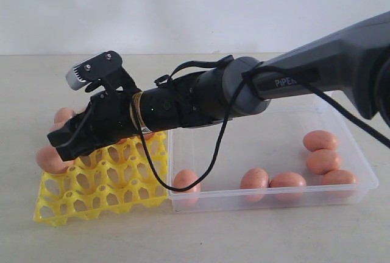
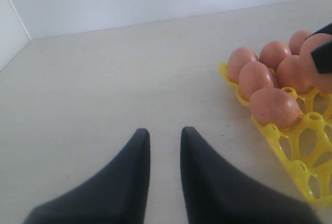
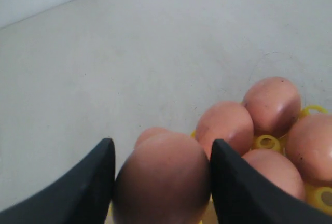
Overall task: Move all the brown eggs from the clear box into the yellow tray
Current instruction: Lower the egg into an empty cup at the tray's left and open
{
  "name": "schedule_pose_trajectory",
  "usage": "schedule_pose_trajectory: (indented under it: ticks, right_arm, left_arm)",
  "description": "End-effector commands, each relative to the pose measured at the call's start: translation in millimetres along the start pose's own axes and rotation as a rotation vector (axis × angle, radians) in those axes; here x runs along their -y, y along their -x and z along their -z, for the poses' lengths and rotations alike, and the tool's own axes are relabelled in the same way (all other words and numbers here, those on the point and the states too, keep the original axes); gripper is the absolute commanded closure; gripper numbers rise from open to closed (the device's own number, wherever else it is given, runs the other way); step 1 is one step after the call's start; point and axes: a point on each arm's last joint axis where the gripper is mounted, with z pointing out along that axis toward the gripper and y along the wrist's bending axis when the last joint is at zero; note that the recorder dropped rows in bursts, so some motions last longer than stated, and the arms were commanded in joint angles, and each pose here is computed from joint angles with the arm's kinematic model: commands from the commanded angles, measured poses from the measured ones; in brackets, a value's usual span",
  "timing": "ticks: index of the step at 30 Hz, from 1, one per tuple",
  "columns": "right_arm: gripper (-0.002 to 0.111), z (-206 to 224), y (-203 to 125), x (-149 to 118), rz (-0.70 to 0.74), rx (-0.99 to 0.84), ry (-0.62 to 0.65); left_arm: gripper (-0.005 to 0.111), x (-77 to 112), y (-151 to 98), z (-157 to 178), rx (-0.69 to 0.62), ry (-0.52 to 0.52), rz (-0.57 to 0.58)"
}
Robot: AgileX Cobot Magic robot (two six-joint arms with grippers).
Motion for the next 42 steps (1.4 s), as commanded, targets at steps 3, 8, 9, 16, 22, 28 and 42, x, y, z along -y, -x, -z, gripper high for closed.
schedule_pose_trajectory:
  ticks: [3, 8, 9, 16, 22, 28, 42]
  right_arm:
    - [0.109, -3, -10, 12, 0.127, -0.064, -0.096]
    - [0.109, -9, -20, 11, 0.124, -0.064, -0.048]
    - [0.109, -9, -20, 11, 0.126, -0.063, -0.045]
    - [0.109, -9, -20, 12, 0.121, -0.063, -0.055]
    - [0.091, -9, -20, 12, 0.124, -0.063, -0.055]
    - [0.06, -9, -20, 12, 0.124, -0.063, -0.055]
    - [0.045, -9, -19, 14, 0.09, -0.054, -0.081]
  left_arm:
    - [0.085, 0.6, 0, 0, 0.006, -0.007, 0.002]
    - [0.085, 0.6, 0, 0, 0.006, -0.007, 0.002]
    - [0.085, 0.6, 0, 0, 0.006, -0.007, 0.002]
    - [0.085, 0.6, 0, 0, 0.006, -0.007, 0.002]
    - [0.085, 0.6, 0, 0, 0.006, -0.007, 0.002]
    - [0.085, 0.6, 0, 0, 0.006, -0.007, 0.002]
    - [0.085, 0.6, 0, 0, 0.006, -0.007, 0.002]
